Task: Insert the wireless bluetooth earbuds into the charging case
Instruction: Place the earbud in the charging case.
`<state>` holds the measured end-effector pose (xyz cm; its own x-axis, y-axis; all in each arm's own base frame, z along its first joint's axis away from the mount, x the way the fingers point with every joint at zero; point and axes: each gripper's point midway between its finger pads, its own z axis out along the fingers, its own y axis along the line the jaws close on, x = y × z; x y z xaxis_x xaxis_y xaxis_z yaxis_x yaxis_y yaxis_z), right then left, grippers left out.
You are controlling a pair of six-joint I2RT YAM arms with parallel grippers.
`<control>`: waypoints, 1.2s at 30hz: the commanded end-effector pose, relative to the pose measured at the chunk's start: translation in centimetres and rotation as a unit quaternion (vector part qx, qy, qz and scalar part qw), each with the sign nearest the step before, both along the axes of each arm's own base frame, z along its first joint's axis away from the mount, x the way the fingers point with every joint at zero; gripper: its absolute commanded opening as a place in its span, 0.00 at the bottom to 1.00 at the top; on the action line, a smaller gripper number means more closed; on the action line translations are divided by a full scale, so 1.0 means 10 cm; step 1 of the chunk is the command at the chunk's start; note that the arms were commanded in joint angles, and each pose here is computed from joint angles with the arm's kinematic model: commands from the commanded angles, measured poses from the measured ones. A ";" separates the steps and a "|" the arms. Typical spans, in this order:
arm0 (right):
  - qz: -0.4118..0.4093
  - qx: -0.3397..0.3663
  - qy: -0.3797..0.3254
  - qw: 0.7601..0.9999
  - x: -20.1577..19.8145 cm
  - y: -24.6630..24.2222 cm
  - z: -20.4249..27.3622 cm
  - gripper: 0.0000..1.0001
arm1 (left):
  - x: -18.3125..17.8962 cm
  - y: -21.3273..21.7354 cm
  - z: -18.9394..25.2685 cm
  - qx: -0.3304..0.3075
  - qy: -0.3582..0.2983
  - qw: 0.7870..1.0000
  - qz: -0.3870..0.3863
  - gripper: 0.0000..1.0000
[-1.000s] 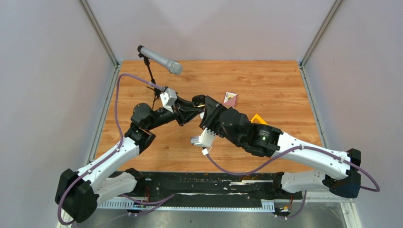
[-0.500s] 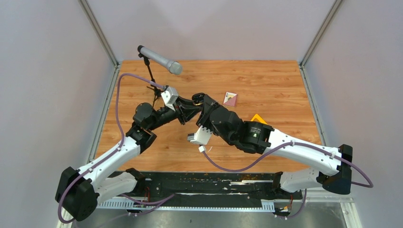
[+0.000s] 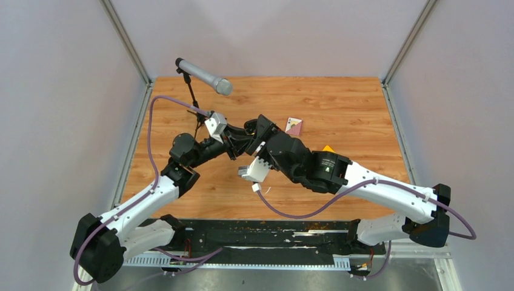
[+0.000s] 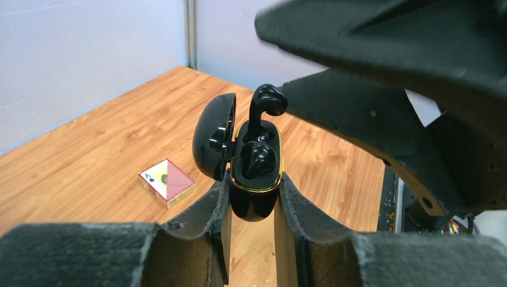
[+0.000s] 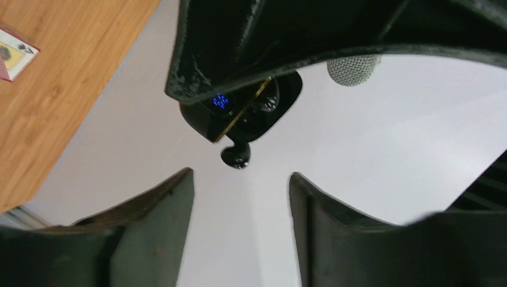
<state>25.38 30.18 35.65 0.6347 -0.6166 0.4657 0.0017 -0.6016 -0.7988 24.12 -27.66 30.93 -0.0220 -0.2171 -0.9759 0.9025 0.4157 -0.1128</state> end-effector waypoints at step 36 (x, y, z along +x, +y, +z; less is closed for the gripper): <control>-0.120 0.272 0.727 0.619 -0.56 -0.35 -0.06 0.32 | -0.33 -0.05 -0.09 0.038 -0.087 0.991 -0.090 0.00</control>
